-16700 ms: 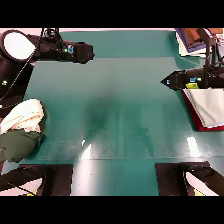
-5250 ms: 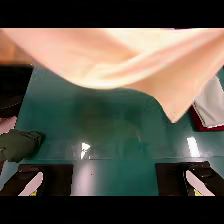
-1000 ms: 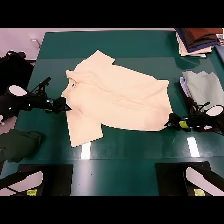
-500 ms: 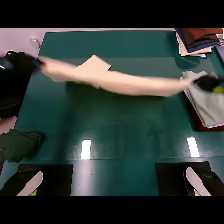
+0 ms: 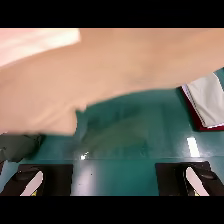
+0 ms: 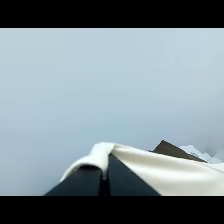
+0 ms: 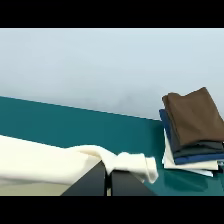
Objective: Fold the shirts.
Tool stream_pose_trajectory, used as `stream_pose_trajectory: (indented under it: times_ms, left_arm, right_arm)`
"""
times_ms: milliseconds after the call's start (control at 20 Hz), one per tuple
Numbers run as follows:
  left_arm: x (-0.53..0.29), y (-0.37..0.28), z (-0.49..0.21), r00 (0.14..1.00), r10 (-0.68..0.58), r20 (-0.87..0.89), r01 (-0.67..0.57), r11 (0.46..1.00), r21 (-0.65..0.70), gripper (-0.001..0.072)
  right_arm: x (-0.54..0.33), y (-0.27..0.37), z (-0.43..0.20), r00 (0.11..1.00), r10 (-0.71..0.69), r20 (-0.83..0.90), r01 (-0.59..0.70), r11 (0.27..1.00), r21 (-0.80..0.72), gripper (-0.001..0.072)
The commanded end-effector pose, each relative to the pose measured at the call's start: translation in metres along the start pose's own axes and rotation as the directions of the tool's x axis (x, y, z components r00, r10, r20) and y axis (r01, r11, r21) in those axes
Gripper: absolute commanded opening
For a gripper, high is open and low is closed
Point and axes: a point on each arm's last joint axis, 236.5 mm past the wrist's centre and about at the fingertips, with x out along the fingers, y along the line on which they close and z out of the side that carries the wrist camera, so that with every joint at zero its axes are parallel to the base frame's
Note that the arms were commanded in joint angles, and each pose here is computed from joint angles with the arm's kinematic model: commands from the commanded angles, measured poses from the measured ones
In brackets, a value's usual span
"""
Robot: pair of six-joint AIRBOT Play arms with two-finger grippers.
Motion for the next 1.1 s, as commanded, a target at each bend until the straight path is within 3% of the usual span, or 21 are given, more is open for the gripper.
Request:
stream_pose_trajectory:
  times_ms: [0, 150, 250, 400, 600, 800, 1050]
  left_arm:
    - [0.013, 0.019, -0.02, 0.997, 0.041, -0.058, -0.043, 0.999, -0.033, 0.0027]
    - [0.061, 0.065, -0.142, 0.925, 0.031, -0.378, -0.105, 0.979, -0.175, 0.0027]
    - [0.081, 0.096, -0.245, 0.802, -0.009, -0.597, -0.181, 0.949, -0.257, 0.0028]
    - [0.09, 0.128, -0.386, 0.601, -0.092, -0.794, -0.292, 0.899, -0.326, 0.0029]
    - [0.095, 0.141, -0.542, 0.385, -0.205, -0.9, -0.373, 0.858, -0.354, 0.0029]
    - [0.112, 0.165, -0.626, 0.344, -0.207, -0.916, -0.469, 0.807, -0.358, 0.0028]
    - [0.135, 0.185, -0.614, 0.377, -0.188, -0.907, -0.462, 0.81, -0.361, 0.0029]
  right_arm:
    - [0.004, -0.003, -0.011, 0.992, 0.003, -0.127, -0.004, 1.0, -0.004, 0.0016]
    - [0.058, -0.019, -0.048, 0.957, 0.032, -0.289, -0.017, 0.998, 0.056, 0.0017]
    - [0.105, -0.03, -0.1, 0.892, 0.075, -0.445, -0.024, 0.993, 0.119, 0.0016]
    - [0.174, -0.028, -0.207, 0.723, 0.178, -0.668, -0.036, 0.974, 0.222, 0.0016]
    - [0.241, -0.019, -0.34, 0.505, 0.273, -0.818, 0.004, 0.948, 0.319, 0.0016]
    - [0.297, -0.019, -0.397, 0.463, 0.291, -0.837, 0.027, 0.94, 0.341, 0.0016]
    - [0.331, -0.018, -0.369, 0.528, 0.271, -0.805, -0.026, 0.952, 0.304, 0.0016]
